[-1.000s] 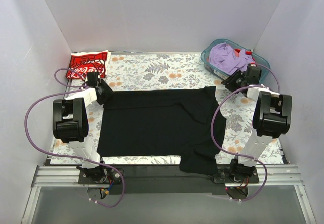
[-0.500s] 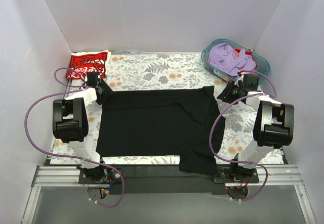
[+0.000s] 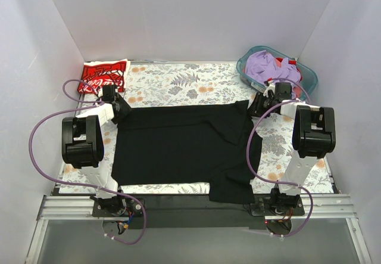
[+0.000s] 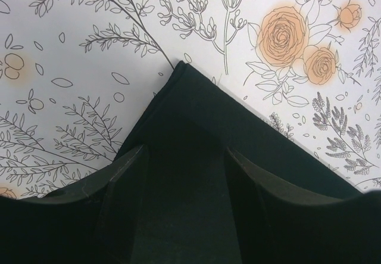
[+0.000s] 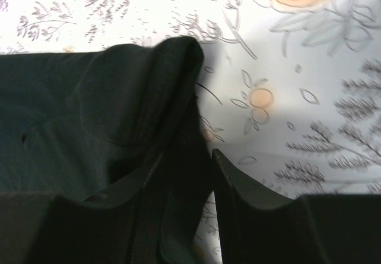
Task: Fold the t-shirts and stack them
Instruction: Fold the tshirt
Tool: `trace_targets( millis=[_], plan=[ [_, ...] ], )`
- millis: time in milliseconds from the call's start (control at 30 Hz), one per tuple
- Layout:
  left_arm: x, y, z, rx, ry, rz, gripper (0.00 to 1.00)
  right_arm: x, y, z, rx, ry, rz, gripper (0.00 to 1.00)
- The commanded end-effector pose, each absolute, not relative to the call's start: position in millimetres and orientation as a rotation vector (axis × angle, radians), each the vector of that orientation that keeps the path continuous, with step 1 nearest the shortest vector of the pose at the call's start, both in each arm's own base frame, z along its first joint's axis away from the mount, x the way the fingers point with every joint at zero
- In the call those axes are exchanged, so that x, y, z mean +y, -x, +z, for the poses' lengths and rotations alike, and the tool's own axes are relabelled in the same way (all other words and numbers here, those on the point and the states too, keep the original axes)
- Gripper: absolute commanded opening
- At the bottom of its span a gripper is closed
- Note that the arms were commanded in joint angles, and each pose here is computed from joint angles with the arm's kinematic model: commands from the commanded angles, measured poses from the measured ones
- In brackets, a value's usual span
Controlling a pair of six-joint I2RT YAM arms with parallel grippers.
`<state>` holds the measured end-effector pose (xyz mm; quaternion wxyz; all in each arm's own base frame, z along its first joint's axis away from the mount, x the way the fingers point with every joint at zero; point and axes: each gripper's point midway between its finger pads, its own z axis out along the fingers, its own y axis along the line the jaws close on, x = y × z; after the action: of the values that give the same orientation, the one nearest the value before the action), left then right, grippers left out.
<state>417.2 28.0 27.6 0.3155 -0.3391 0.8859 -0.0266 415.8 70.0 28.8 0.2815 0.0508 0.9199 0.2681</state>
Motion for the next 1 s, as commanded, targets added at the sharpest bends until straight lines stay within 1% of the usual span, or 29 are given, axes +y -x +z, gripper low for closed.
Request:
trace_targets(
  millis=[0,167,233,267,300,367,400,500,567,667,733,800,967],
  plan=[
    [46.0,-376.4,0.7,2.453,0.933,0.1,0.53,79.2,-426.0,31.8,2.428,-0.036,0.772,0.44],
    [47.1,-376.3,-0.4,2.455,0.933,0.11,0.53,81.2,-423.2,27.5,2.438,-0.006,0.768,0.43],
    [47.9,-376.4,-0.2,2.455,0.934,0.116,0.53,78.6,-422.0,23.4,2.447,-0.008,0.741,0.38],
    [48.6,-375.4,-1.0,2.457,0.936,0.124,0.53,76.9,-420.2,19.2,2.46,-0.011,0.723,0.34],
    [49.2,-375.1,-1.4,2.458,0.934,0.132,0.53,76.1,-419.3,16.9,2.467,-0.012,0.718,0.23],
    [51.4,-375.0,0.0,2.452,0.937,0.144,0.53,74.3,-418.7,13.9,2.476,-0.01,0.698,0.11],
    [51.4,-375.0,0.0,2.453,0.935,0.144,0.52,73.7,-418.9,13.6,2.477,-0.007,0.692,0.03],
    [53.3,-373.7,-0.2,2.451,0.936,0.159,0.52,62.6,-426.3,18.1,2.472,-0.029,0.606,0.01],
    [54.9,-372.9,0.1,2.451,0.936,0.173,0.52,40.1,-433.4,21.5,2.47,-0.106,0.463,0.01],
    [57.1,-373.2,0.5,2.447,0.94,0.185,0.52,13.0,-445.4,43.8,2.41,-0.215,0.342,0.01],
    [57.4,-373.6,0.2,2.447,0.94,0.187,0.52,6.8,-453.4,52.5,2.385,-0.236,0.312,0.01],
    [58.9,-374.2,-0.2,2.447,0.945,0.191,0.52,3.2,-455.3,50.6,2.394,-0.246,0.288,0.01],
    [61.4,-371.7,-4.1,2.457,0.958,0.206,0.52,-5.9,-442.6,30.7,2.456,-0.322,0.225,0.01]
  ],
)
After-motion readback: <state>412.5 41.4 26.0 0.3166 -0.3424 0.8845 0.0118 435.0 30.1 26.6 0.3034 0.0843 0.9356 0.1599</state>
